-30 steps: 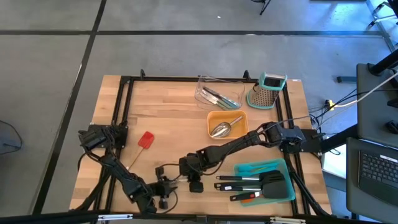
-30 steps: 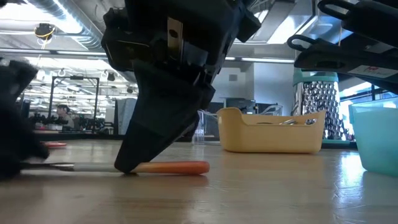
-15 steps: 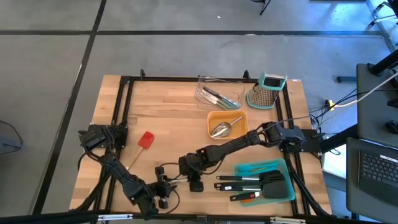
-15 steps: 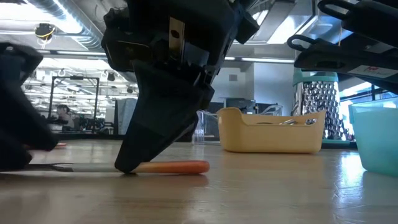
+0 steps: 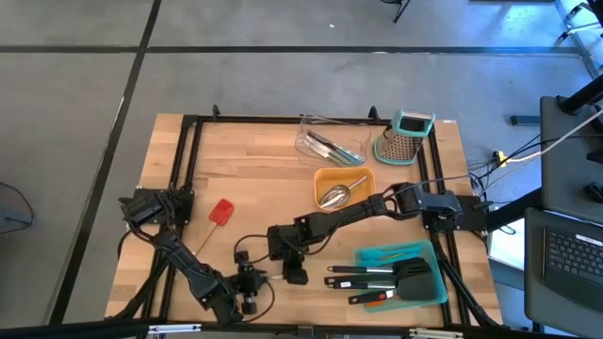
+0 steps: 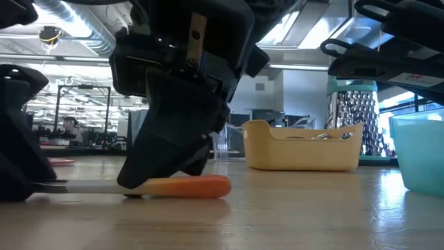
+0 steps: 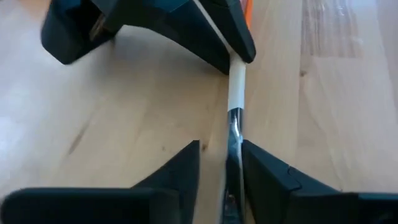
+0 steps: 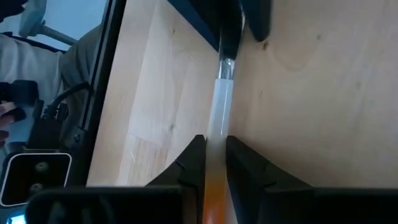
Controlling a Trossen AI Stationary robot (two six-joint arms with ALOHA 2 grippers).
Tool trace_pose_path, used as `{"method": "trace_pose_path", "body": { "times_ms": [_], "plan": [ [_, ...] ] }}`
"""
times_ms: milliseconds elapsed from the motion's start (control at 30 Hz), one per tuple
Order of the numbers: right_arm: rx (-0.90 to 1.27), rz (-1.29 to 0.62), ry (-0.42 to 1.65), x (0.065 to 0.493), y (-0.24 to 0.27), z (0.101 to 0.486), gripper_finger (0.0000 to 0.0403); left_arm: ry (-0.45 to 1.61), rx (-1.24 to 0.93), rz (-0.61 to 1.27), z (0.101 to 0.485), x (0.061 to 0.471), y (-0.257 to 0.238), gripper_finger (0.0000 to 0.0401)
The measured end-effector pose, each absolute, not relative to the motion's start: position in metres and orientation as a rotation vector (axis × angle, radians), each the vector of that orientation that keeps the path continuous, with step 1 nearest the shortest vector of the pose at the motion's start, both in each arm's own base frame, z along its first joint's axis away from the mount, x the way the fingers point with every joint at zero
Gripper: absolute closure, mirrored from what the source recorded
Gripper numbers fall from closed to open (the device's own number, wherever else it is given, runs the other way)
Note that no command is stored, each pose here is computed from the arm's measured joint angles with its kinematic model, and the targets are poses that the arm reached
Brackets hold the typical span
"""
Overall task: Pick & Place Kitchen Items
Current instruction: Put the orange knife into the transparent bin
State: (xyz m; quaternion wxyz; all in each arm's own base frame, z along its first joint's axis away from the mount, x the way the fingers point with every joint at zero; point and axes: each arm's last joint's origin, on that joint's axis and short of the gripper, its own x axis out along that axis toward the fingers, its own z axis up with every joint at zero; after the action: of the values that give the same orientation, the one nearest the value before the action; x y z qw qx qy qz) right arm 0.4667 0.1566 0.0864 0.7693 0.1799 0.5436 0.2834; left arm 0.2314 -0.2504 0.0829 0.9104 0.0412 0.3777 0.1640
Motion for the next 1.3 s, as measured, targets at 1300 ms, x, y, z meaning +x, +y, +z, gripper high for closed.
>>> {"method": "trace_pose_path", "body": {
  "times_ms": [1300],
  "plan": [
    [0.070, 0.372, 1.078, 0.459, 0.182, 0.097, 0.0387, 0.732, -0.220, 0.331, 0.096, 0.235, -0.257, 0.0400]
  ]
}}
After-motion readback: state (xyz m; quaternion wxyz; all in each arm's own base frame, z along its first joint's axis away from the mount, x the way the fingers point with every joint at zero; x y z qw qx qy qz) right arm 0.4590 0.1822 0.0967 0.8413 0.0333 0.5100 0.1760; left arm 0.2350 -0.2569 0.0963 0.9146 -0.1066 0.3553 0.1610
